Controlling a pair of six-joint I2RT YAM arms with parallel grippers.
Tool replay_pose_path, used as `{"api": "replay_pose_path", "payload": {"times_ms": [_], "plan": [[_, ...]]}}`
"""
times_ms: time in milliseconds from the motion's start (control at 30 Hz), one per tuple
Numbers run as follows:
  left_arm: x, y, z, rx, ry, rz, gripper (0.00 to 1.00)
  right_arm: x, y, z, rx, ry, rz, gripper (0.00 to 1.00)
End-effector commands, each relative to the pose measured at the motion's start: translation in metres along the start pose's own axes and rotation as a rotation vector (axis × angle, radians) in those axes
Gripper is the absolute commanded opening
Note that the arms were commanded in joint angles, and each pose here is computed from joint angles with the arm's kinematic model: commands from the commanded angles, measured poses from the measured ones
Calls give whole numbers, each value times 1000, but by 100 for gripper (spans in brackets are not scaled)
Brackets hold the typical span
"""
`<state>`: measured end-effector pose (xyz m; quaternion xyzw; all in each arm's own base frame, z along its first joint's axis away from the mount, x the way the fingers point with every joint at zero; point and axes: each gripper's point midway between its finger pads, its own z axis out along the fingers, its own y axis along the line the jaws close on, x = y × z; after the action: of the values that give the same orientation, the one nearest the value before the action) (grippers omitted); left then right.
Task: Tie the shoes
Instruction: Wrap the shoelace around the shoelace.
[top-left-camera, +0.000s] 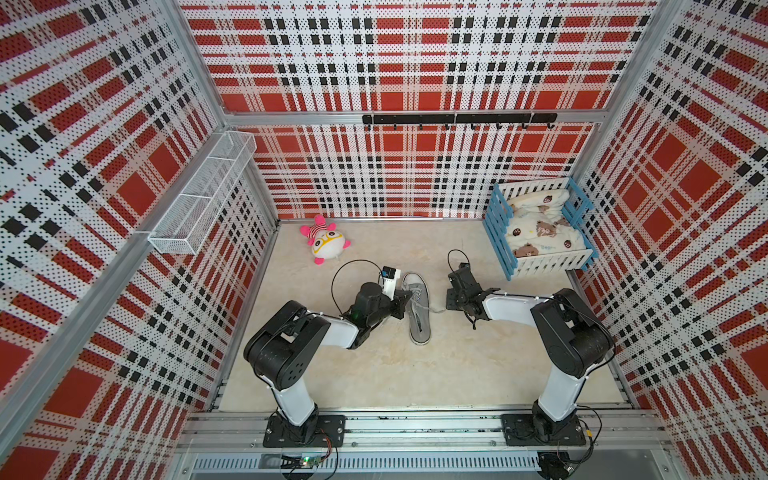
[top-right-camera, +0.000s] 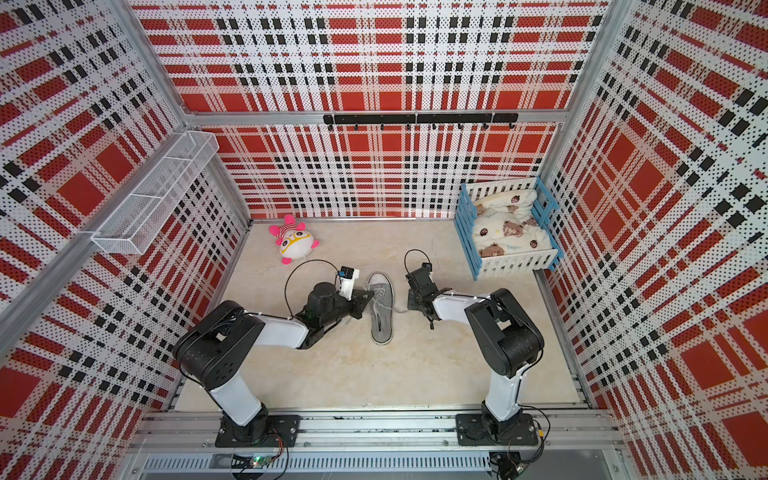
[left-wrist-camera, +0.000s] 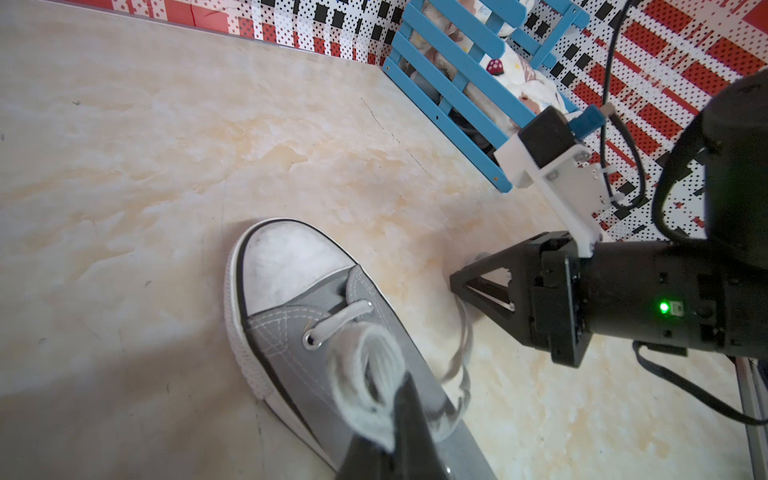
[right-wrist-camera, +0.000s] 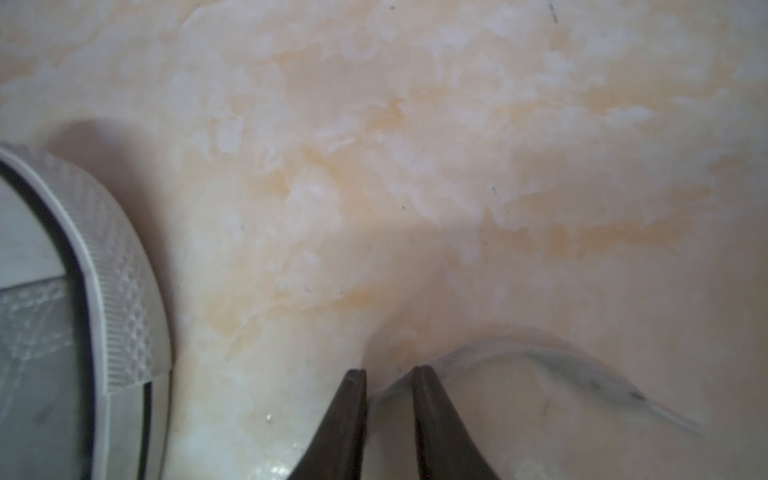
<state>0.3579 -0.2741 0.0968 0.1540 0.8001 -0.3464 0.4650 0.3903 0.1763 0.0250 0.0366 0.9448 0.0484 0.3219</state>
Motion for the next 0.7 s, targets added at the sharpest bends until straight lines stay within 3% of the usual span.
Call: {"api": "replay_pose_path", "payload": {"times_ms": [0, 67, 233, 367, 667], "plan": [[-3, -5, 1, 37, -10, 22, 0, -7, 0, 0, 12, -49, 9, 10], [-3, -6, 3, 63, -1, 27, 0, -19, 5, -5, -19, -87, 10, 0], [-6, -3, 2, 91, 2, 40, 0, -59, 22, -29, -140, -225, -6, 0], [-5, 0, -2, 92, 4, 52, 0, -89, 53, -53, -332, -299, -36, 0], [-3, 1, -5, 79, 7, 70, 0, -112, 131, -91, -694, -292, -154, 0]]}}
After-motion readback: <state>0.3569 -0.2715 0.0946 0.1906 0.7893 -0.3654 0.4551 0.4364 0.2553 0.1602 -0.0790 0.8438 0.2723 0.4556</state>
